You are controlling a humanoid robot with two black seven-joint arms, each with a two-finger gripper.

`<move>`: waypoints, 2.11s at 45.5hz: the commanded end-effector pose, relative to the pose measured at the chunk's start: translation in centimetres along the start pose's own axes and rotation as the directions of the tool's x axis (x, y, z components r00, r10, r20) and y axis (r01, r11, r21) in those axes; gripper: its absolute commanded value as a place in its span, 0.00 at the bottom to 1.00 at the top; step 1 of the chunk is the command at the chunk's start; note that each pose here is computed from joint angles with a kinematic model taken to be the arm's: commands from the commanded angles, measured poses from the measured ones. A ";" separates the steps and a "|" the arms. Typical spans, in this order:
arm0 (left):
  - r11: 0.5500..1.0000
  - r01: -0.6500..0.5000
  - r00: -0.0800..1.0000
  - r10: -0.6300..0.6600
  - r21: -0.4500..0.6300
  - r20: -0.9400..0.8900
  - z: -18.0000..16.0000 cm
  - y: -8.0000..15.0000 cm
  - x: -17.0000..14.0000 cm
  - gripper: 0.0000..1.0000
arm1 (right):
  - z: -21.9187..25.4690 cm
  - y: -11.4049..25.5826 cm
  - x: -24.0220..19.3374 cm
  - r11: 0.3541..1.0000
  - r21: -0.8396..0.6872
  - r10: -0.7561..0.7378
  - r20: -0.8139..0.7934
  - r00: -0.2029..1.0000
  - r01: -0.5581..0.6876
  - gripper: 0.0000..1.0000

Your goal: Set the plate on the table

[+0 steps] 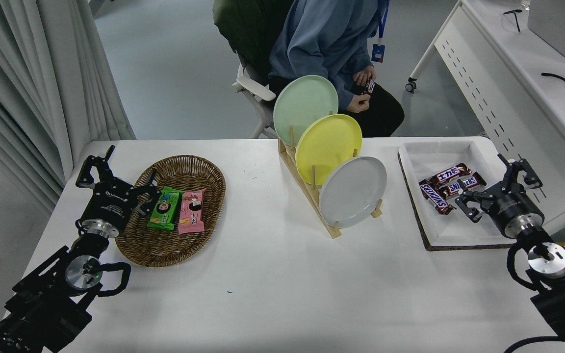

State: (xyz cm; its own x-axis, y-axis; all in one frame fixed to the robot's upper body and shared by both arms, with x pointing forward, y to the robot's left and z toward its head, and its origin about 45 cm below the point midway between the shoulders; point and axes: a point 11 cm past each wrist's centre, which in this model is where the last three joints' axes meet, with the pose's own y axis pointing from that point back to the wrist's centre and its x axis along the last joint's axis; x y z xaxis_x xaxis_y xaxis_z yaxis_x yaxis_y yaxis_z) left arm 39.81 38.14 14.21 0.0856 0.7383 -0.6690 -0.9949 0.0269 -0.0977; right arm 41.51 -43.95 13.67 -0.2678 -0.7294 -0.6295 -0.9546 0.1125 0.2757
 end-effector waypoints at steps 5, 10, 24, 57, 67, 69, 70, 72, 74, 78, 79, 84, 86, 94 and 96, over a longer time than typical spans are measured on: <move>1.000 -0.001 1.000 0.001 0.000 0.000 0.0 0.0 0.0 1.00 | -2.1 -0.3 -0.1 1.000 -0.012 0.027 -0.011 1.000 -0.027 1.00; 1.000 -0.001 1.000 0.001 0.000 0.000 0.0 0.0 0.0 1.00 | -2.6 -0.4 -0.5 1.000 -0.023 0.009 -0.057 0.998 -0.011 1.00; 1.000 0.000 1.000 0.000 0.000 0.000 0.0 0.0 0.0 1.00 | -7.7 -1.0 -2.4 0.997 -0.077 -0.023 -0.411 0.911 -0.009 1.00; 1.000 -0.001 1.000 0.001 0.000 0.000 0.0 0.0 0.0 1.00 | -2.5 1.1 -11.4 0.864 -0.487 -0.428 -0.569 0.702 0.132 1.00; 1.000 0.000 1.000 0.000 0.000 0.000 0.0 0.0 0.0 1.00 | 0.5 2.4 -15.6 0.796 -0.567 -0.538 -0.498 0.680 0.214 1.00; 1.000 -0.001 1.000 0.001 0.000 0.000 0.0 0.0 0.0 1.00 | 0.7 2.4 -16.7 0.788 -0.571 -0.554 -0.493 0.671 0.231 1.00; 1.000 -0.001 1.000 0.001 0.001 0.001 0.0 0.0 0.0 1.00 | 0.9 2.4 -17.2 0.786 -0.572 -0.559 -0.494 0.666 0.235 1.00; 1.000 0.000 1.000 0.000 0.000 0.000 0.0 0.0 0.0 1.00 | 0.8 2.4 -17.7 0.786 -0.571 -0.562 -0.500 0.659 0.237 1.00; 1.000 0.001 1.000 -0.001 0.001 0.000 0.0 0.0 0.0 1.00 | 0.6 2.4 -18.4 0.785 -0.570 -0.568 -0.509 0.646 0.241 1.00; 1.000 -0.001 1.000 0.001 0.001 0.001 0.0 0.0 0.0 1.00 | 0.5 2.7 -19.7 0.770 -0.588 -0.594 -0.521 0.613 0.246 1.00; 1.000 -0.001 1.000 0.001 0.000 0.000 0.0 0.0 0.0 1.00 | 0.5 2.7 -19.9 0.768 -0.591 -0.598 -0.524 0.607 0.246 1.00; 1.000 -0.001 1.000 0.001 0.001 0.001 0.0 0.0 0.0 1.00 | 0.6 2.6 -20.4 0.774 -0.590 -0.582 -0.517 0.628 0.230 1.00; 1.000 -0.001 1.000 0.001 0.001 0.001 0.0 0.0 0.0 1.00 | 1.0 2.4 -20.7 0.785 -0.583 -0.561 -0.523 0.642 0.210 1.00; 1.000 -0.001 1.000 0.001 0.000 0.000 0.0 0.0 0.0 1.00 | 2.6 1.8 -20.8 0.813 -0.578 -0.474 -0.586 0.658 0.070 1.00; 1.000 0.000 1.000 0.000 0.000 0.000 0.0 0.0 0.0 1.00 | 3.4 1.9 -21.0 0.801 -0.596 -0.476 -0.578 0.663 0.056 1.00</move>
State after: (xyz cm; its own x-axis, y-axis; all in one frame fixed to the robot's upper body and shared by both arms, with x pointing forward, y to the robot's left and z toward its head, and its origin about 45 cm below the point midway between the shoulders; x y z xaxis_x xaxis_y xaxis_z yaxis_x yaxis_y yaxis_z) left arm 39.81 38.15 14.20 0.0853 0.7383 -0.6690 -0.9949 0.0266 -0.0975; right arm 44.86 -28.39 26.01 0.3962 -0.9055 -0.1521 -0.7395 -0.4129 0.5316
